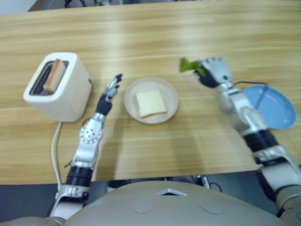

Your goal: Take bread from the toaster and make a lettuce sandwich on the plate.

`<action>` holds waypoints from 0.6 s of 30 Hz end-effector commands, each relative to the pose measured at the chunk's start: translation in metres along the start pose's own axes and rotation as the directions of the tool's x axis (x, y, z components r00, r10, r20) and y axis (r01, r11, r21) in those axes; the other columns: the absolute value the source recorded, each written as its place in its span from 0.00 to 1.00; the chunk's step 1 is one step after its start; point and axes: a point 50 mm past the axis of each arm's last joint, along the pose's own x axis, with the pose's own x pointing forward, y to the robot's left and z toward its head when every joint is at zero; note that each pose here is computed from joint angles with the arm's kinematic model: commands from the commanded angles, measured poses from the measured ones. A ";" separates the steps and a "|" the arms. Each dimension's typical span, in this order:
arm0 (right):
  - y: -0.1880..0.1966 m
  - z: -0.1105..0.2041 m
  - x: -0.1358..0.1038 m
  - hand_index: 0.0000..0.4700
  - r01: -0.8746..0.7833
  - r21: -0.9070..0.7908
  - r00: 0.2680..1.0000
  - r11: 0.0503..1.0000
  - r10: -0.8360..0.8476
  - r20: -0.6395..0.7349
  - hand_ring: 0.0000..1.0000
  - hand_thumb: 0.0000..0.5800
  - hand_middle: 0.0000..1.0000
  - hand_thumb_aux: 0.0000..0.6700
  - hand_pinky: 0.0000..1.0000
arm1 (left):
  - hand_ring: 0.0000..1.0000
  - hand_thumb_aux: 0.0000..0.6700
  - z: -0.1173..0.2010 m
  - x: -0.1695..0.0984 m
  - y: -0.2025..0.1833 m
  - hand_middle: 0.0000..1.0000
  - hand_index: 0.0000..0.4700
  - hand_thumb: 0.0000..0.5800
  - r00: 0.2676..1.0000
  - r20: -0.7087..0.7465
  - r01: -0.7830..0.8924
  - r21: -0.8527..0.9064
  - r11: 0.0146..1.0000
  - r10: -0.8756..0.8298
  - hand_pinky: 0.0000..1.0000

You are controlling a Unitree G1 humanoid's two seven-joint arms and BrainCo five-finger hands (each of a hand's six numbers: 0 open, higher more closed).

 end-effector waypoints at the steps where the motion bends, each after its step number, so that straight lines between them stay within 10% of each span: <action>1: 0.031 0.027 0.012 0.98 -0.108 0.027 0.991 0.994 0.106 0.078 1.00 1.00 1.00 1.00 1.00 | 0.00 0.00 -0.004 0.000 0.005 0.00 0.00 0.00 1.000 -0.015 -0.028 -0.007 1.000 0.028 0.00; 18: 0.095 0.063 -0.002 0.98 -0.337 0.051 0.926 0.940 0.321 0.197 1.00 1.00 1.00 1.00 1.00 | 0.00 0.00 -0.006 0.003 0.000 0.00 0.00 0.00 1.000 -0.017 -0.018 -0.004 1.000 0.018 0.00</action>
